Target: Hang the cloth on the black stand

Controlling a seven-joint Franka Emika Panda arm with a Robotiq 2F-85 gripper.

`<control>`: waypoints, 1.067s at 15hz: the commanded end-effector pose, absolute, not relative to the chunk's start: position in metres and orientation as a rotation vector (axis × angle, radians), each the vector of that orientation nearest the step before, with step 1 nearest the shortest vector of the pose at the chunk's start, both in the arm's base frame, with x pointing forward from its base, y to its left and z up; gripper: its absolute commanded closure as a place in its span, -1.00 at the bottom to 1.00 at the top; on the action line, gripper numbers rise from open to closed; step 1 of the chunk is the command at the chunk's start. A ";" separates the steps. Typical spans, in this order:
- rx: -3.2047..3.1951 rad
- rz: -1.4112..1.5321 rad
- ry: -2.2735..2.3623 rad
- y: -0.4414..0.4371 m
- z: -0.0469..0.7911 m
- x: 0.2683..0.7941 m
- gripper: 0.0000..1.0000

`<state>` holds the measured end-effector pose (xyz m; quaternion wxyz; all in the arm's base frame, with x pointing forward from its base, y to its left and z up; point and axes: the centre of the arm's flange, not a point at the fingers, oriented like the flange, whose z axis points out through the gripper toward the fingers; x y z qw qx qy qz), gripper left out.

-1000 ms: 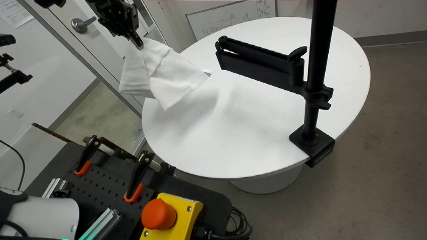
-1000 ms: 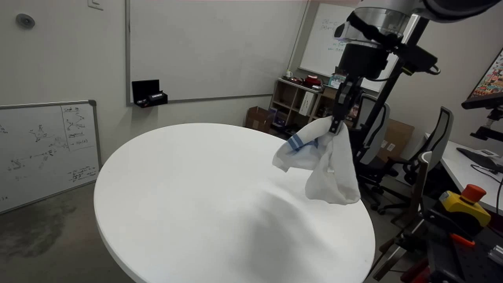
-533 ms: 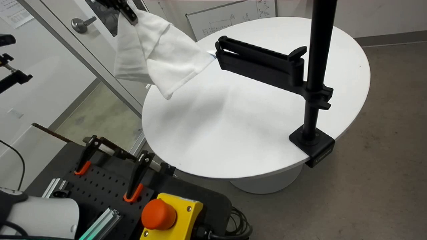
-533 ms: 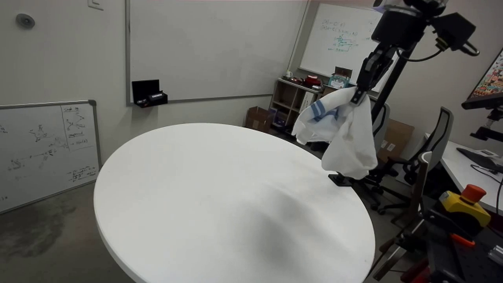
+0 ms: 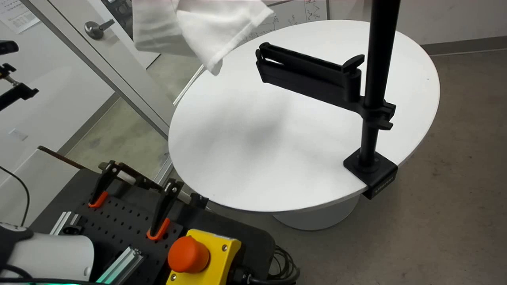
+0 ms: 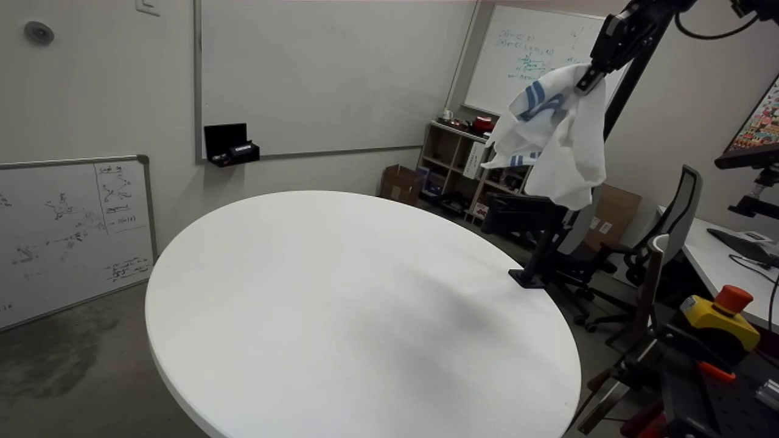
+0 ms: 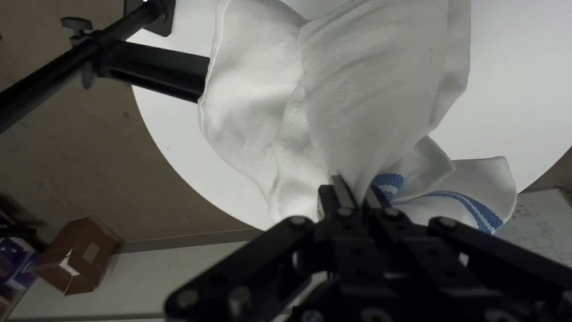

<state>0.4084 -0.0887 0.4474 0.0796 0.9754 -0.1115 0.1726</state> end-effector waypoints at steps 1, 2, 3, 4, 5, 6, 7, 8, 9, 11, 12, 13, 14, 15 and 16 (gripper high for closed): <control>2.827 0.604 -0.460 -0.106 0.481 0.400 0.98; 2.808 0.603 -0.492 -0.115 0.485 0.402 0.98; 2.793 0.600 -0.523 -0.123 0.488 0.402 0.98; 2.780 0.580 -0.564 -0.135 0.486 0.406 0.98; 2.767 0.570 -0.597 -0.143 0.486 0.406 0.98; 2.756 0.552 -0.638 -0.154 0.484 0.408 0.98; 2.743 0.536 -0.680 -0.163 0.481 0.409 0.98; 2.723 0.517 -0.730 -0.173 0.478 0.412 0.98; 2.707 0.501 -0.767 -0.181 0.474 0.414 0.98; 2.675 0.460 -0.842 -0.195 0.464 0.420 0.98; 2.659 0.441 -0.871 -0.200 0.458 0.424 0.98; 2.644 0.422 -0.897 -0.204 0.452 0.429 0.98; 2.631 0.405 -0.920 -0.207 0.444 0.434 0.98; 2.622 0.387 -0.937 -0.208 0.438 0.439 0.98; 2.615 0.372 -0.954 -0.209 0.430 0.445 0.98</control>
